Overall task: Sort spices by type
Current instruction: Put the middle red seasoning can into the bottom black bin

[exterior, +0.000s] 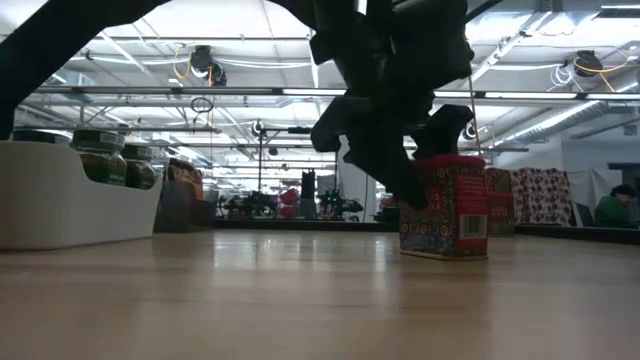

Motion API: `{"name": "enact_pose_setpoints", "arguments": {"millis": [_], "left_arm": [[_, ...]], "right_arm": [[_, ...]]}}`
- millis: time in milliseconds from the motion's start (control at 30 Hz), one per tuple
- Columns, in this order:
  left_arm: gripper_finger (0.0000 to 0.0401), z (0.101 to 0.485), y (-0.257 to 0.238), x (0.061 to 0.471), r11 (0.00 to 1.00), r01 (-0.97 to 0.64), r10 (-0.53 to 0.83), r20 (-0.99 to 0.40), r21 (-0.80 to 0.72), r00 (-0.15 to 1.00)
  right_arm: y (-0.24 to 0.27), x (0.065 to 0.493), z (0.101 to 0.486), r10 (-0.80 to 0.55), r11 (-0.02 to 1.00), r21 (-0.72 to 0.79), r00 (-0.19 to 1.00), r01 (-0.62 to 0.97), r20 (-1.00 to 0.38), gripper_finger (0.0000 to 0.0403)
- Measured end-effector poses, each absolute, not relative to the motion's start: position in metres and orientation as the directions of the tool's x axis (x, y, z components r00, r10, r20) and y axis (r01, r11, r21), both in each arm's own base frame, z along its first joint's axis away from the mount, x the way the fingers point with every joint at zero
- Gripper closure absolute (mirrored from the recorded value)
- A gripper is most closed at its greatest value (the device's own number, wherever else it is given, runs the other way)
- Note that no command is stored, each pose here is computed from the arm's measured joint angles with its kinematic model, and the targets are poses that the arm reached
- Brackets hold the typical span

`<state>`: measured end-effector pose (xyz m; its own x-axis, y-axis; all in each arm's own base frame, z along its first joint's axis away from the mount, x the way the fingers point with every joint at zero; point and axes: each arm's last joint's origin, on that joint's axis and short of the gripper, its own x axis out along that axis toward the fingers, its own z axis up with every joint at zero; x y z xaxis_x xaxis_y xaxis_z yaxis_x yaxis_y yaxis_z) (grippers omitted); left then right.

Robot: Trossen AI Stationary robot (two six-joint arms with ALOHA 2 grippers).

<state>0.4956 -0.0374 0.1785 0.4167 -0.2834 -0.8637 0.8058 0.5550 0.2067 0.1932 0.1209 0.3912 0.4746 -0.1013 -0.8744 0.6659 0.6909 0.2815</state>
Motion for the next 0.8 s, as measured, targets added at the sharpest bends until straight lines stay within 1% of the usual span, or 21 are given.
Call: {"name": "enact_pose_setpoints", "arguments": {"millis": [167,233,367,433,600,667,800], "left_arm": [[0.0123,0.179,-0.042,0.495,0.548,0.810,-0.287,-0.863,0.208,0.415],[0.0135,0.181,-0.044,0.494,0.544,0.812,-0.289,-0.862,0.209,0.415],[0.0173,0.183,-0.044,0.494,0.545,0.810,-0.290,-0.858,0.215,0.423],[0.0184,0.183,-0.044,0.494,0.561,0.802,-0.289,-0.859,0.206,0.423],[0.0184,0.184,-0.044,0.493,0.602,0.779,-0.287,-0.864,0.174,0.415],[0.0184,0.186,-0.044,0.490,0.607,0.780,-0.285,-0.874,0.153,0.393],[0.0184,0.206,-0.043,0.478,0.654,0.749,-0.281,-0.886,0.105,0.369]], "right_arm": [[0.121,0.193,0.391,-0.101,0.697,0.278,0.475,0.661,-0.874,0.0149],[0.121,0.193,0.391,-0.101,0.703,0.275,0.475,0.656,-0.874,0.0149],[0.121,0.193,0.391,-0.102,0.705,0.273,0.475,0.654,-0.874,0.0149],[0.121,0.193,0.391,-0.102,0.707,0.272,0.475,0.652,-0.874,0.0149],[0.121,0.193,0.391,-0.102,0.708,0.271,0.474,0.652,-0.874,0.0149],[0.121,0.193,0.391,-0.102,0.711,0.270,0.474,0.650,-0.874,0.0149],[0.121,0.193,0.391,-0.102,0.721,0.263,0.474,0.641,-0.875,0.0149]]}}
